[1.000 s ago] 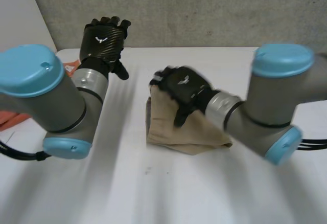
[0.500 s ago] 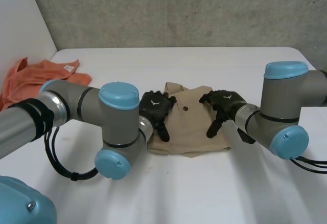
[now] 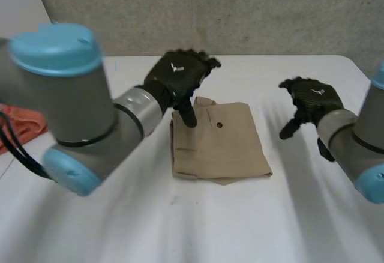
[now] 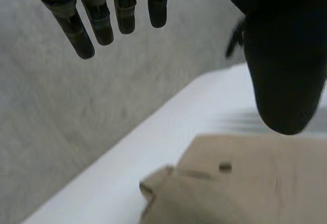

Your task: Fold the laundry.

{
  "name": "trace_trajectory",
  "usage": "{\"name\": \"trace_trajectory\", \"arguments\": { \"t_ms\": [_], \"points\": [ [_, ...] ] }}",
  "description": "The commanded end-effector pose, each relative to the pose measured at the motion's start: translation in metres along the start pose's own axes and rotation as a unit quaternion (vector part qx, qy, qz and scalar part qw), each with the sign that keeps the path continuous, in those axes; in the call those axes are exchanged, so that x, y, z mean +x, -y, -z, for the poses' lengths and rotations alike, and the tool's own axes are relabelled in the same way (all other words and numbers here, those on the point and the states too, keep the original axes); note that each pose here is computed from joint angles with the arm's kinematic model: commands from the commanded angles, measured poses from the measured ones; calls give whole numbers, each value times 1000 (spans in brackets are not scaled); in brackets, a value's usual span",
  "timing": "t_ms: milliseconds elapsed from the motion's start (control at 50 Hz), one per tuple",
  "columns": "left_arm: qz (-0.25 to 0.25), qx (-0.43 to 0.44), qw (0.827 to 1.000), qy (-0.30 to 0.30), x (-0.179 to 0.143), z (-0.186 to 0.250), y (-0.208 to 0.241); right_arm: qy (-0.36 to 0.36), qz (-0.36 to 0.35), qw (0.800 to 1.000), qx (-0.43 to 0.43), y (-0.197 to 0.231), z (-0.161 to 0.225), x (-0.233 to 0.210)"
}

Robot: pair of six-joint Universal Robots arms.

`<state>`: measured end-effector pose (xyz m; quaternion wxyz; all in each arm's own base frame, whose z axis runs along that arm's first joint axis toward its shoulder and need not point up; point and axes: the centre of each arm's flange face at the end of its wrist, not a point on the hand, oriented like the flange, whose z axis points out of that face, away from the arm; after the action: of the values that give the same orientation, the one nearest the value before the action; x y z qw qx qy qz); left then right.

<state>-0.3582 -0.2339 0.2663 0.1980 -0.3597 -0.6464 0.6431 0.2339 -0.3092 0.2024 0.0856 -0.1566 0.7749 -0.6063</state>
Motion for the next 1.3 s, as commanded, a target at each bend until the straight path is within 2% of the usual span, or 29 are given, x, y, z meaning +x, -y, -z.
{"name": "trace_trajectory", "arguments": {
  "t_ms": [20,140,300,680,940,1120,1300],
  "points": [
    [28,22,997,-66,2,28,25,-9,-65,996,-68,-39,18,5],
    [44,5,996,-78,0,33,23,27,-75,992,-96,-59,23,-5],
    [49,-8,996,-79,1,35,20,70,-124,984,-111,-76,11,-24],
    [52,-16,996,-74,-2,35,15,108,-110,983,-98,-87,-18,-55],
    [53,-16,996,-75,-2,35,15,110,-101,987,-57,-73,-30,-56],
    [53,-15,996,-72,-3,35,15,104,-66,992,-23,-58,-60,-49],
    [54,-22,996,-74,-1,37,11,102,-39,990,-90,-64,-42,-33]
  ]
}}
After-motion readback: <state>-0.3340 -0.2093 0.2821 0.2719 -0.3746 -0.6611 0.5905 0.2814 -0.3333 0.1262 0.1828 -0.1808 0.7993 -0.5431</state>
